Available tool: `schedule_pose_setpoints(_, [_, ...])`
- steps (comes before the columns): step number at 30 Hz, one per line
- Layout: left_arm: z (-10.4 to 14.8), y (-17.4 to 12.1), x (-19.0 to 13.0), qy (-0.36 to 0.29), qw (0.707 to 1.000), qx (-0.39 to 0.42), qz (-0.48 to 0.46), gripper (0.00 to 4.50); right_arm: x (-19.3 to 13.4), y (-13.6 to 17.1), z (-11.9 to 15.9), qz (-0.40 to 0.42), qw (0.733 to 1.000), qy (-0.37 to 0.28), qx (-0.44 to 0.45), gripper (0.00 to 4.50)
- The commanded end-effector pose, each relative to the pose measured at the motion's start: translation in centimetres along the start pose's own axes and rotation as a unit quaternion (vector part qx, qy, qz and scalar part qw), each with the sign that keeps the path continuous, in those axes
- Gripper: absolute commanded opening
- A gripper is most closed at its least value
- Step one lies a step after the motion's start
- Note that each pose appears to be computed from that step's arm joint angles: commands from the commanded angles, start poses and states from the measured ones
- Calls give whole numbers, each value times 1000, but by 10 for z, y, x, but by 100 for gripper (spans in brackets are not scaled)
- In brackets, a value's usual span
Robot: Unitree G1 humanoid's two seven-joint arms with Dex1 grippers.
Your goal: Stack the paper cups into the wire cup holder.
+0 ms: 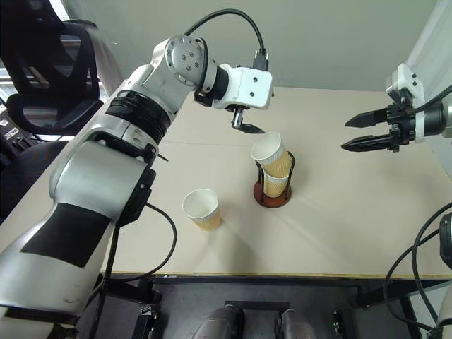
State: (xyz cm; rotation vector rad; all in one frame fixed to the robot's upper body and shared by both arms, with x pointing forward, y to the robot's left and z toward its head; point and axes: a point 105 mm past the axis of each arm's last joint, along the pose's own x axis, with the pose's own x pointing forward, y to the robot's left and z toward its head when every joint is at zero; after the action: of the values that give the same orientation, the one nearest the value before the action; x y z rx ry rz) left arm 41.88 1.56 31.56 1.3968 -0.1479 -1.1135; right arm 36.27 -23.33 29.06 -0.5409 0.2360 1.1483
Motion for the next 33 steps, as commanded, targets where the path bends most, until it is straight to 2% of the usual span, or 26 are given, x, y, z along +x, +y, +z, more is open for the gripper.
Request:
schedule_pose_setpoints(1, [15, 5, 3, -27, 1000, 5, 10, 449, -6, -2, 14, -7, 1000, -11, -25, 343])
schedule_pose_setpoints(10, [26, -1, 17, -63, 998, -11, 11, 449, -11, -1, 13, -11, 1000, -9, -24, 343])
schedule_pose_setpoints(17, [41, 20, 20, -66, 993, 15, 96, 449, -12, -1, 8, -15, 1000, -8, -23, 343])
schedule_pose_setpoints(21, [44, 25, 18, -68, 991, 18, 112, 449, -14, -3, 4, -20, 1000, -6, -22, 343])
schedule_pose_setpoints(27, [36, 33, -2, -71, 991, 13, 112, 449, -14, -3, 1, -21, 999, -6, -24, 343])
schedule_pose_setpoints(33, [10, 14, -34, -92, 995, -30, 21, 449, -5, 7, -1, 8, 999, -1, -31, 343])
